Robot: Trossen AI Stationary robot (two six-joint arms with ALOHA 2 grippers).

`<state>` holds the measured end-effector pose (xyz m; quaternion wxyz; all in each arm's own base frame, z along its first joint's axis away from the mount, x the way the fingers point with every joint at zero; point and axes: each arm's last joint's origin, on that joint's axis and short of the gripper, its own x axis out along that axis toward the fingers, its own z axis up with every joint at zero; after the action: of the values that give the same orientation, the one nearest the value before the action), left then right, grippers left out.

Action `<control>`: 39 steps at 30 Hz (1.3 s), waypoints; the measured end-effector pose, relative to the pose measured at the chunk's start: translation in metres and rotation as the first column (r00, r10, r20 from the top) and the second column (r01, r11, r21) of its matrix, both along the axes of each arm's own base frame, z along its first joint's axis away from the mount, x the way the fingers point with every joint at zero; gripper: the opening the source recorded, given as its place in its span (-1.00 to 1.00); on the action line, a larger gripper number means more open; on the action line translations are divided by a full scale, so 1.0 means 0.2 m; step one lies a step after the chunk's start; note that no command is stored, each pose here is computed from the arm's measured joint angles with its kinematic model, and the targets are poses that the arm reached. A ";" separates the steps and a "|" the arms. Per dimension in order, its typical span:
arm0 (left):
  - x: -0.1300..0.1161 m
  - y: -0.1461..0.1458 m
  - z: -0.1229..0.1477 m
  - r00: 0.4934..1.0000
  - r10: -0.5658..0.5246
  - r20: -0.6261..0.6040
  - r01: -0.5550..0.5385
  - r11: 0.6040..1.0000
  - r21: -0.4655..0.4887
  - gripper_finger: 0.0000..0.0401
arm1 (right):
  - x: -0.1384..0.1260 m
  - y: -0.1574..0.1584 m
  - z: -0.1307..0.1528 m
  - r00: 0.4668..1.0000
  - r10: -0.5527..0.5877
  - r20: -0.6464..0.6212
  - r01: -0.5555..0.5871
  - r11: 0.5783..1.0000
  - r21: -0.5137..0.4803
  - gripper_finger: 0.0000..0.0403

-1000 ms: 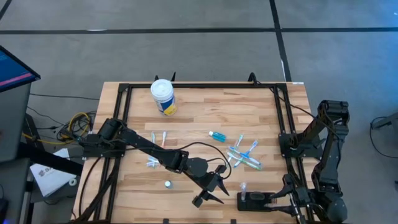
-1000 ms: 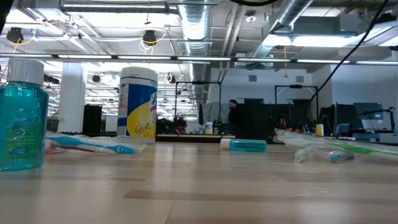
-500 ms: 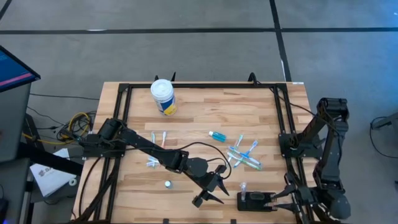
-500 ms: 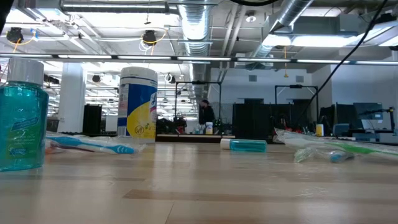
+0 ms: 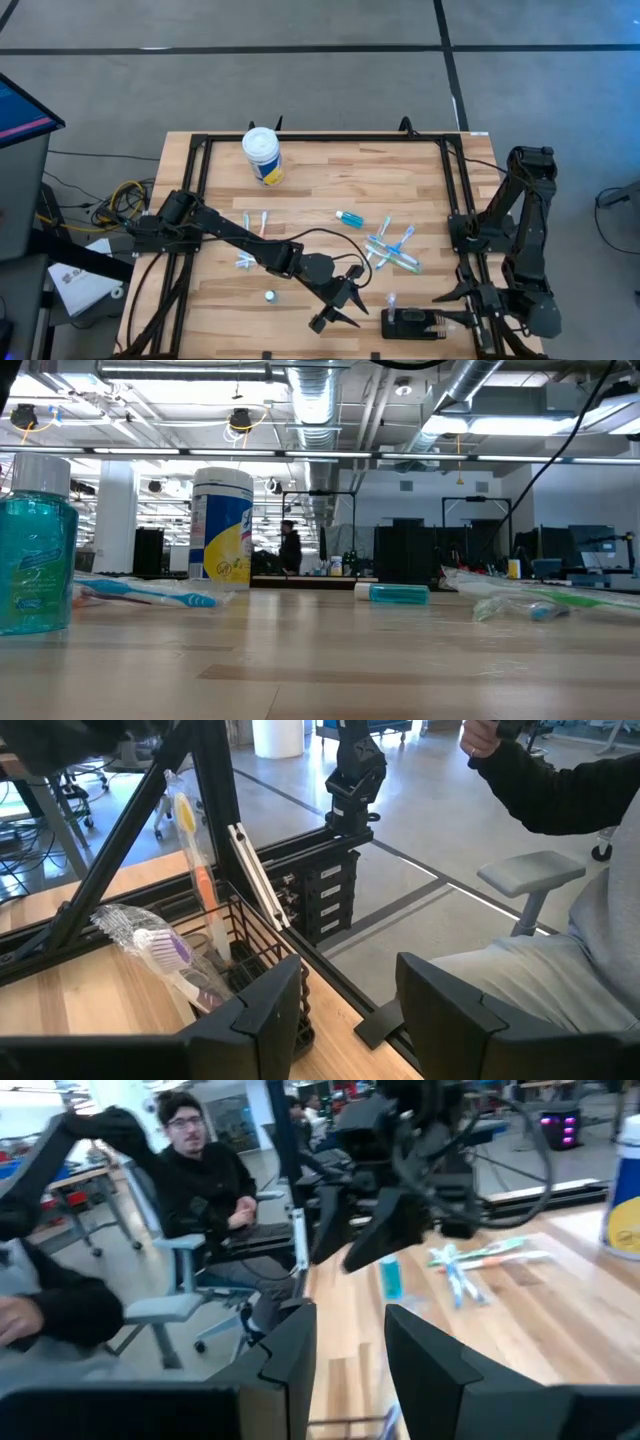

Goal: Pick & Place toothbrushing station
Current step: Put the right blue toothbrush into the wire organizer

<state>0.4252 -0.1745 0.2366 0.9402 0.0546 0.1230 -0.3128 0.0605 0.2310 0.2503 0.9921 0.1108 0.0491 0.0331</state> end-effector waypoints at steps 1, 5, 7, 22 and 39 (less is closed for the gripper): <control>0.00 0.00 0.00 1.000 0.000 -0.002 0.000 1.000 0.001 -0.21 | 0.01 -0.01 0.01 1.000 -0.008 0.000 0.008 1.000 -0.003 -0.45; 0.00 0.00 0.00 1.000 0.000 -0.005 0.000 1.000 0.002 -0.21 | 0.04 -0.06 0.03 0.999 -0.045 -0.001 0.045 0.999 -0.004 -0.45; 0.00 0.00 0.00 1.000 0.000 -0.006 0.000 1.000 0.002 -0.21 | 0.06 -0.09 0.04 0.998 -0.064 -0.004 0.064 0.998 -0.018 -0.45; -0.01 0.00 -0.02 0.999 0.000 -0.039 0.000 1.000 0.013 -0.21 | 0.22 -0.41 0.04 0.959 -0.198 -0.203 0.213 0.976 0.056 -0.45; -0.02 -0.01 -0.03 0.997 -0.001 -0.076 0.003 1.000 0.020 -0.21 | 0.38 -0.71 0.03 0.840 -0.188 -0.509 0.307 0.938 0.160 -0.45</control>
<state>0.4221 -0.1759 0.2297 0.9340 0.0522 0.1616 -0.3143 0.1367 0.0886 0.2570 0.9231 0.2375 0.2778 -0.1193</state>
